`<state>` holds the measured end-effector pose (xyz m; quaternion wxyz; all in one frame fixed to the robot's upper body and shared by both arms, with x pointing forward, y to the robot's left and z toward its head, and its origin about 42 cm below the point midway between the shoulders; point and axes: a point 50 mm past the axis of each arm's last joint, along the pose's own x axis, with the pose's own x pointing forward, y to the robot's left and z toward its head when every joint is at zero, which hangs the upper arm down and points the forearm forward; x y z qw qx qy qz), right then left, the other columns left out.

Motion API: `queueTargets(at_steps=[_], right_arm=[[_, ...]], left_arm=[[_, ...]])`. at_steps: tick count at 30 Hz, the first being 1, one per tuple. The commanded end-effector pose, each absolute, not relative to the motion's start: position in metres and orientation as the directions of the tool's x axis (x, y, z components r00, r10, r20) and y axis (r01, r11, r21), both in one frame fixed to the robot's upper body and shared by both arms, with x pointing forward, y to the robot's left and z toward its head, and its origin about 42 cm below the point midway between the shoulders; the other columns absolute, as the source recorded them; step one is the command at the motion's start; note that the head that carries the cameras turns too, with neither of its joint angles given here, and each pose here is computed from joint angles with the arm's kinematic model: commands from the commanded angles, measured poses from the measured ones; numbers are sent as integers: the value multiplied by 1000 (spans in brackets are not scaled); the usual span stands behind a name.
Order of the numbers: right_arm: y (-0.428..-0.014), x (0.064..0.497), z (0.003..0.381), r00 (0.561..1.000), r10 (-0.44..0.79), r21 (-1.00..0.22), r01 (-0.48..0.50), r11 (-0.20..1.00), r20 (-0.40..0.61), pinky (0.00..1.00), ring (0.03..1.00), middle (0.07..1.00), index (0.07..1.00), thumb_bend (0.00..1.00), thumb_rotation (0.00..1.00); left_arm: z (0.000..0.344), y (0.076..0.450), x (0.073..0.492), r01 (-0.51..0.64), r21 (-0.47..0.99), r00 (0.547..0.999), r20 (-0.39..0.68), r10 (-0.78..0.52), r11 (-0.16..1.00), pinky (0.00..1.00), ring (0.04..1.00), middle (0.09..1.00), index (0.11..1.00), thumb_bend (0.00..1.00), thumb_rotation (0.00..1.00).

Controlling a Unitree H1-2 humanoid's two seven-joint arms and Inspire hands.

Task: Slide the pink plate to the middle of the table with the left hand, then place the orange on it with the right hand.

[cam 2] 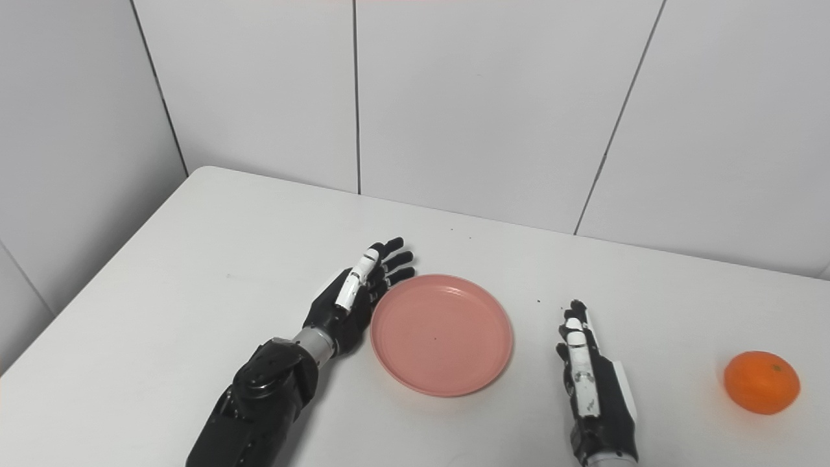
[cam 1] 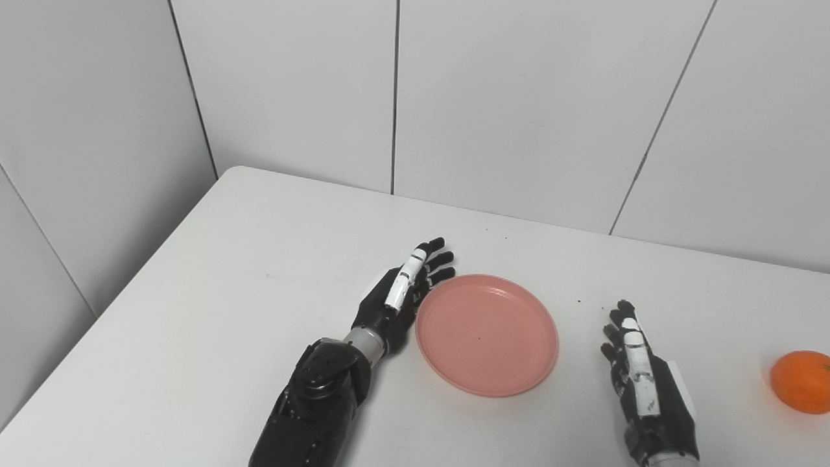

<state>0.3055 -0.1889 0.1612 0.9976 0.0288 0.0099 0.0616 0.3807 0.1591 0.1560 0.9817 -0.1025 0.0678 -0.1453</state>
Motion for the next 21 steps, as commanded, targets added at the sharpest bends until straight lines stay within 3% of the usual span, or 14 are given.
queueTargets(at_steps=[1, 21], right_arm=[[-185, 310, 180, 991, 120, 52, -124, 991, 64, 1000, 991, 996, 1000, 268, 1000], [-175, 313, 180, 993, 94, 56, -98, 994, 66, 1000, 988, 998, 1000, 257, 1000]], left_arm=[[159, 147, 378, 304, -227, 940, -86, -330, 925, 905, 922, 941, 926, 366, 1000], [162, 158, 361, 256, -205, 964, -13, -264, 945, 931, 938, 943, 931, 380, 1000]])
